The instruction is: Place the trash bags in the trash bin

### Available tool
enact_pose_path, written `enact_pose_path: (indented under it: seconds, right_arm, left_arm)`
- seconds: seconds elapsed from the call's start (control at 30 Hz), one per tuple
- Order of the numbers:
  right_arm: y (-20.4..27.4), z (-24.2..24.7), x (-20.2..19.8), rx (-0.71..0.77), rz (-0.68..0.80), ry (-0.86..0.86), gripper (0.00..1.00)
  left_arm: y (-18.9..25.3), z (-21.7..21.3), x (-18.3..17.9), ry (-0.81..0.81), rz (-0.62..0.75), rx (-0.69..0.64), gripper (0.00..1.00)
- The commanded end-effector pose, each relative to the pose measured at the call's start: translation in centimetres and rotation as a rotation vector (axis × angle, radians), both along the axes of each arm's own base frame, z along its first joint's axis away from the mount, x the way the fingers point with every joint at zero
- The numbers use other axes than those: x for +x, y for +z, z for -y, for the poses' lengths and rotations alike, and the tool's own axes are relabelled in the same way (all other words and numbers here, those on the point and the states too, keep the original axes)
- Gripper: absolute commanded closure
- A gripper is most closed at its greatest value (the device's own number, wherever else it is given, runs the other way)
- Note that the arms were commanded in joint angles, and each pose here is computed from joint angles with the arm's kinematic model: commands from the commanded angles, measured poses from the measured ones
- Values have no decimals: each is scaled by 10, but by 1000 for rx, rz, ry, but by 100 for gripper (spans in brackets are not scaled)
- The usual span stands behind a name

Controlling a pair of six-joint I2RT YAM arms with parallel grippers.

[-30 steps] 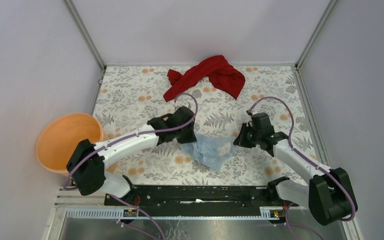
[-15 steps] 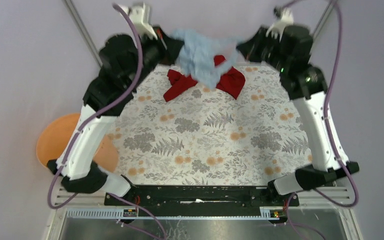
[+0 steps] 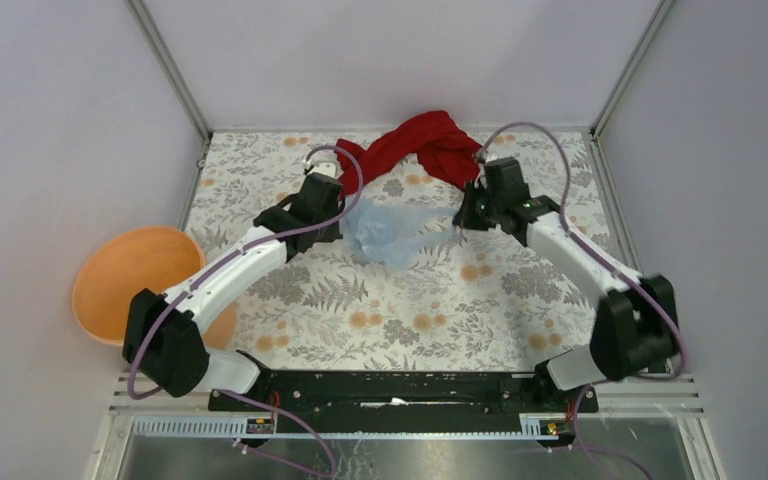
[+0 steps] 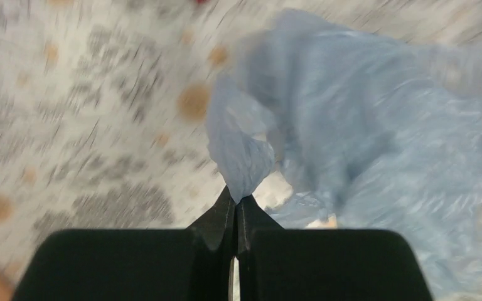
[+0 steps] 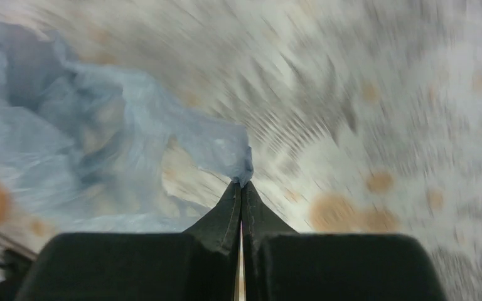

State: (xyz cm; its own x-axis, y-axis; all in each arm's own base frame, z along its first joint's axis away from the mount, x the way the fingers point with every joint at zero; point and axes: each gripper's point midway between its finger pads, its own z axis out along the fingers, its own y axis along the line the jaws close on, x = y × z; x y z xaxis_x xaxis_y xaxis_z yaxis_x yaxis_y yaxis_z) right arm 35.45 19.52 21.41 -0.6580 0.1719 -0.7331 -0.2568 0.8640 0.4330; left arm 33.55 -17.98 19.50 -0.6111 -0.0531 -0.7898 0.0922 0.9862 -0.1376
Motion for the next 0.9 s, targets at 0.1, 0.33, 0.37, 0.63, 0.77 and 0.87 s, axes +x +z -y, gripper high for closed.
enact_pose_path:
  seconds: [0.1, 0.33, 0.37, 0.63, 0.77, 0.87]
  right_arm:
    - [142, 35, 22, -57, 273, -130, 100]
    - [133, 95, 7, -97, 277, -310, 100]
    - [126, 89, 3, -79, 263, -280, 100]
    - [94, 88, -14, -80, 219, -248, 100]
    - [78, 67, -18, -22, 150, -157, 100]
    - [64, 55, -22, 9, 99, -103, 100]
  left_arm:
    - [258, -16, -12, -58, 520, -256, 100]
    - [229, -77, -40, 139, 520, -155, 100]
    - [224, -72, -44, 104, 523, -171, 100]
    - [194, -75, -56, 65, 517, -156, 100]
    - [176, -57, -54, -6, 456, -178, 100]
    - [168, -48, -55, -35, 428, -201, 100]
